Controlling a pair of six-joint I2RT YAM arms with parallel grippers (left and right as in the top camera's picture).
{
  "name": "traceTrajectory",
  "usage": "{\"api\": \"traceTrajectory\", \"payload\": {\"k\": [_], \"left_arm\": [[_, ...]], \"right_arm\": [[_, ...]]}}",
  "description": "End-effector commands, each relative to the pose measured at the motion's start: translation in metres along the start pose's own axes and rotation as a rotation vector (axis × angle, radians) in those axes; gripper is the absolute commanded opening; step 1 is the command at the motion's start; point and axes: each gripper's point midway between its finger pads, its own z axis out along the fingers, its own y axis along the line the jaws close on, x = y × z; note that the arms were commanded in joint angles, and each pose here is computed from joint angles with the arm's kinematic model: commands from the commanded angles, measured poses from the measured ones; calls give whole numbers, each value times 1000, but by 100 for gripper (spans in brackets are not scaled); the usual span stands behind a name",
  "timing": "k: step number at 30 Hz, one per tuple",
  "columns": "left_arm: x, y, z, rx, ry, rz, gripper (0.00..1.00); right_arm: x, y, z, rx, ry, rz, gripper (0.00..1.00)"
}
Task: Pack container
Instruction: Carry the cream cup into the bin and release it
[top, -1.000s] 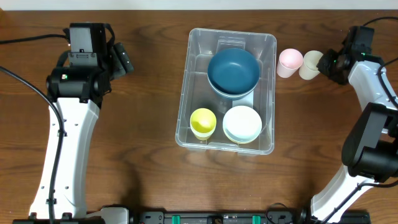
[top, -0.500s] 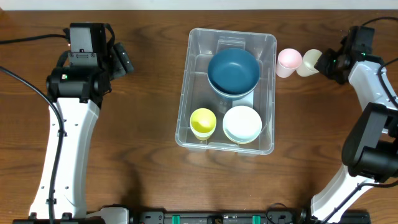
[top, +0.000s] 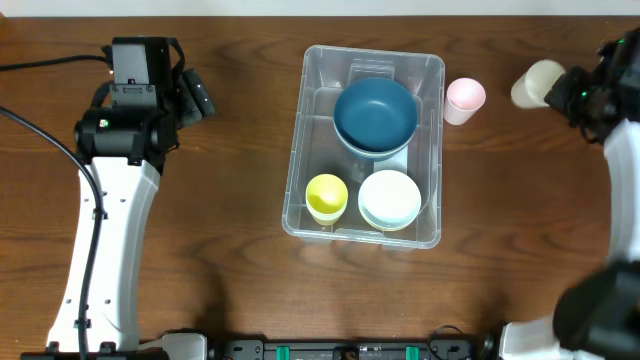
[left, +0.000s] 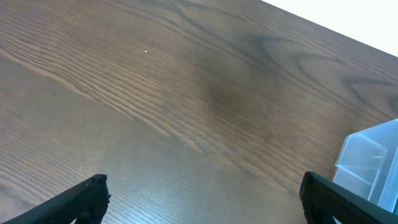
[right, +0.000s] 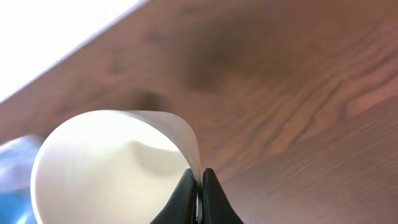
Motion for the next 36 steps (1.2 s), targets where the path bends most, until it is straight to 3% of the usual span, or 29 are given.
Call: {"api": "traceTrajectory", "payload": {"k": [1,9,13,20,36], "left_arm": [[-3,2,-1,-9,-7,-2,98],[-3,2,-1,-9,-7,-2,98],[-3,2,-1,-9,-7,-2,98],[-3,2,-1,-9,-7,-2,98],[-3,2,-1,-9,-7,-2,98]], "right_arm": [[5,46,-50,-103,-45,-110,1],[96,151,-103,-308,85,-384,1],[153,189,-100,-324,177,-544,1],[211,215,-70,-224,235,-725,1],[262,226,-13,-211,388,-774,1]]}}
